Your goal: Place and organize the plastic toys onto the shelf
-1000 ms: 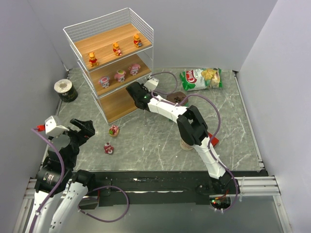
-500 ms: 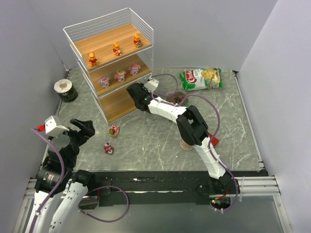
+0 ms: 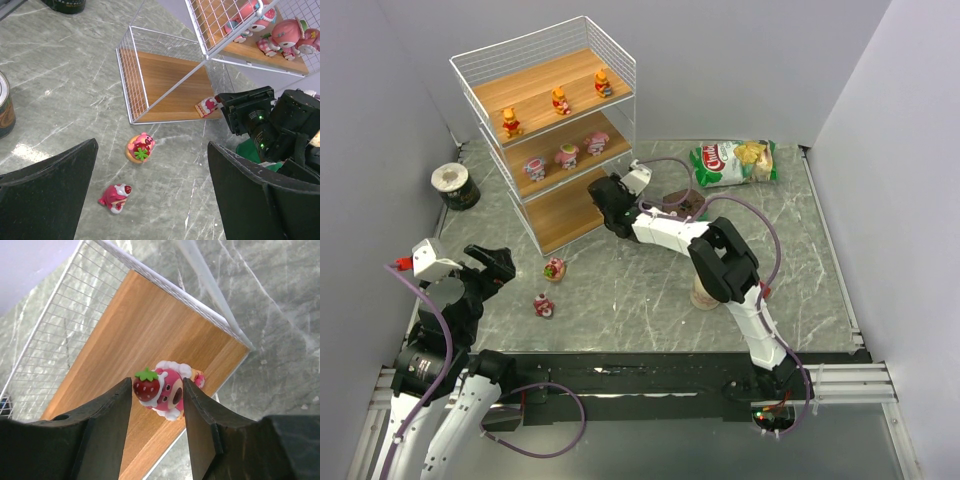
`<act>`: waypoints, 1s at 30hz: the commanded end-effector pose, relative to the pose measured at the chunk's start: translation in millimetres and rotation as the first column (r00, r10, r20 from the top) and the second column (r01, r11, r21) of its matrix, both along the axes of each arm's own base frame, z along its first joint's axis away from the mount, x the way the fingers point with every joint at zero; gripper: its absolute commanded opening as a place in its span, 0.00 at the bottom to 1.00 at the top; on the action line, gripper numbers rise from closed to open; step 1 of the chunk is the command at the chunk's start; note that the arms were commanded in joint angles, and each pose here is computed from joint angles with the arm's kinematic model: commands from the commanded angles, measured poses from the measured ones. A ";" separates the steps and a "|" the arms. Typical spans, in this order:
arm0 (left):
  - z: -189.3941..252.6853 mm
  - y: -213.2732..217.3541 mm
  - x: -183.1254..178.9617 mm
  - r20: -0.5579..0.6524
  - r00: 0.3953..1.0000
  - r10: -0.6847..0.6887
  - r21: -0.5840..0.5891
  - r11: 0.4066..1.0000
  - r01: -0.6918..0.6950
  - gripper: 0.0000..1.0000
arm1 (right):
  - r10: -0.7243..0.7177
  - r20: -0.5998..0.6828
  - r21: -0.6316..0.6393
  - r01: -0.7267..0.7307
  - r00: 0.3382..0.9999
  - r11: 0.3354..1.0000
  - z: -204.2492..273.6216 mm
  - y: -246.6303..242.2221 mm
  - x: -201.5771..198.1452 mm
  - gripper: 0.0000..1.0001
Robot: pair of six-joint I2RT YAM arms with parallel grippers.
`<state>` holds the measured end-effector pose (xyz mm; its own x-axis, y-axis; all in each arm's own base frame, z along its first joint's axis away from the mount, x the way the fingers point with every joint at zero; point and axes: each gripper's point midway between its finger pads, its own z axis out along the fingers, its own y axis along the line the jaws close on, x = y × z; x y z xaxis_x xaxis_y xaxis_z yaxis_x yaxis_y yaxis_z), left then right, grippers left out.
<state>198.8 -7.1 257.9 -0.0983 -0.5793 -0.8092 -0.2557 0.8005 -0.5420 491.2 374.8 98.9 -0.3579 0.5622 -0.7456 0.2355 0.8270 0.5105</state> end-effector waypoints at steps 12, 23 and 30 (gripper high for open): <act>7.9 -0.8 1.8 0.035 0.999 0.000 -0.012 1.000 0.000 0.96 | -0.005 0.167 0.138 -0.018 0.986 0.990 76.8 -6.5 -7.7 0.39; 9.2 -1.3 1.4 0.043 0.999 -0.005 -0.011 1.000 0.006 0.96 | 0.283 0.111 0.027 -0.287 0.953 0.957 67.8 13.3 -78.4 0.54; 9.5 -1.5 1.1 0.044 0.999 -0.007 -0.010 1.000 0.007 0.96 | 0.623 0.082 -0.009 -0.624 0.778 0.781 58.3 76.4 -163.8 0.66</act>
<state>198.3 -7.5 258.4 -0.0972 -0.5798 -0.8090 -0.2523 0.8006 -0.5435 379.1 400.3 121.5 -0.5312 0.3618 -0.7662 -0.1124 0.8662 0.4869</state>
